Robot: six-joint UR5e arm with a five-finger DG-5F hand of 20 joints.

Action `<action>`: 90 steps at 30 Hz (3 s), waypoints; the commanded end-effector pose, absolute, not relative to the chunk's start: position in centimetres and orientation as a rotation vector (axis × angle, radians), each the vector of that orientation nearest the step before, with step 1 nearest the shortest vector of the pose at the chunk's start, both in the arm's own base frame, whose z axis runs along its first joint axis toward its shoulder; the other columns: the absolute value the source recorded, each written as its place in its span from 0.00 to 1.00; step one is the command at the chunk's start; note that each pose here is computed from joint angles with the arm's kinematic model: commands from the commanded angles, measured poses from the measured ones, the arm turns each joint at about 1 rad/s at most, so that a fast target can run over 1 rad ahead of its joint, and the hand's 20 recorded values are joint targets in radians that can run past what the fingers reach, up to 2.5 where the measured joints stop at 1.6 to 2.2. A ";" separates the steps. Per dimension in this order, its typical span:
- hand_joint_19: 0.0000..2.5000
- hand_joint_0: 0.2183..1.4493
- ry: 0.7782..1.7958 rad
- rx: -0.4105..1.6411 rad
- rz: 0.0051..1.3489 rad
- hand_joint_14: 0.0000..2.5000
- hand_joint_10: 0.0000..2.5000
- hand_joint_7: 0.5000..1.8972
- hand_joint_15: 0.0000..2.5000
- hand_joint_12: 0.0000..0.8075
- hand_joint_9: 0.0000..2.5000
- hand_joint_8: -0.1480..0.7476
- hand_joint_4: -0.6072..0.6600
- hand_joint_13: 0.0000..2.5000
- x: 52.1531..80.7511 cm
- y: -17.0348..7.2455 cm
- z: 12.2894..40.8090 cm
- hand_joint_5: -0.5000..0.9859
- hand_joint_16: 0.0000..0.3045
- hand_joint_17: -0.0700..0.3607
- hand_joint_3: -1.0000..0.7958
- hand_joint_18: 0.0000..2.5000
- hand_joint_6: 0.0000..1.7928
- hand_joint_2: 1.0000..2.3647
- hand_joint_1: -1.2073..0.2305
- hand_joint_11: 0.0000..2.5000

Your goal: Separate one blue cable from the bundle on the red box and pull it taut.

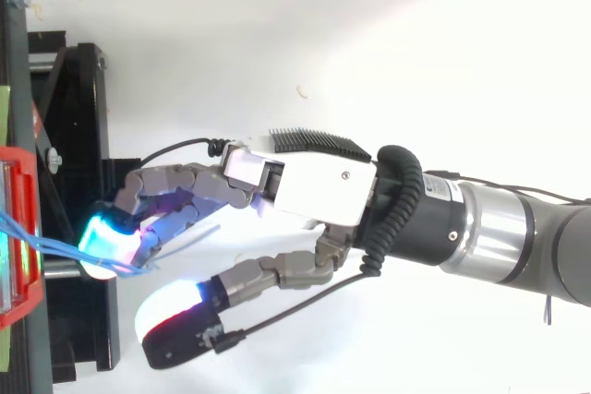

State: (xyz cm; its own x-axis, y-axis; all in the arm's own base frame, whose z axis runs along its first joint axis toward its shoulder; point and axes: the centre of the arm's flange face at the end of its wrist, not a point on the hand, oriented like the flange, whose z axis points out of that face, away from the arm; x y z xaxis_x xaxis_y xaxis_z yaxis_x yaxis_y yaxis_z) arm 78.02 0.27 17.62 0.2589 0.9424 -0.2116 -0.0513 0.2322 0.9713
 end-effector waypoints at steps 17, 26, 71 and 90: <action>0.26 0.31 1.077 1.154 0.960 0.00 0.01 0.61 0.11 0.42 0.34 0.50 0.63 0.25 79.2 0.1 20.5 0.28 0.17 0.43 0.39 0.20 0.31 0.01 0.33 0.15; 0.26 0.31 1.113 1.184 1.013 0.00 0.01 0.45 0.12 0.43 0.35 0.50 0.65 0.25 78.9 0.9 20.1 0.25 0.17 0.44 0.42 0.21 0.40 0.01 0.32 0.17; 0.27 0.31 1.115 1.283 1.050 0.00 0.01 0.57 0.16 0.40 0.43 0.52 0.61 0.33 78.2 0.9 22.6 0.26 0.16 0.42 0.44 0.26 0.48 0.01 0.25 0.22; 0.26 0.35 1.097 1.315 1.058 0.00 0.01 0.45 0.17 0.42 0.35 0.50 0.57 0.31 77.5 0.1 25.0 0.21 0.17 0.43 0.42 0.26 0.50 0.01 0.19 0.22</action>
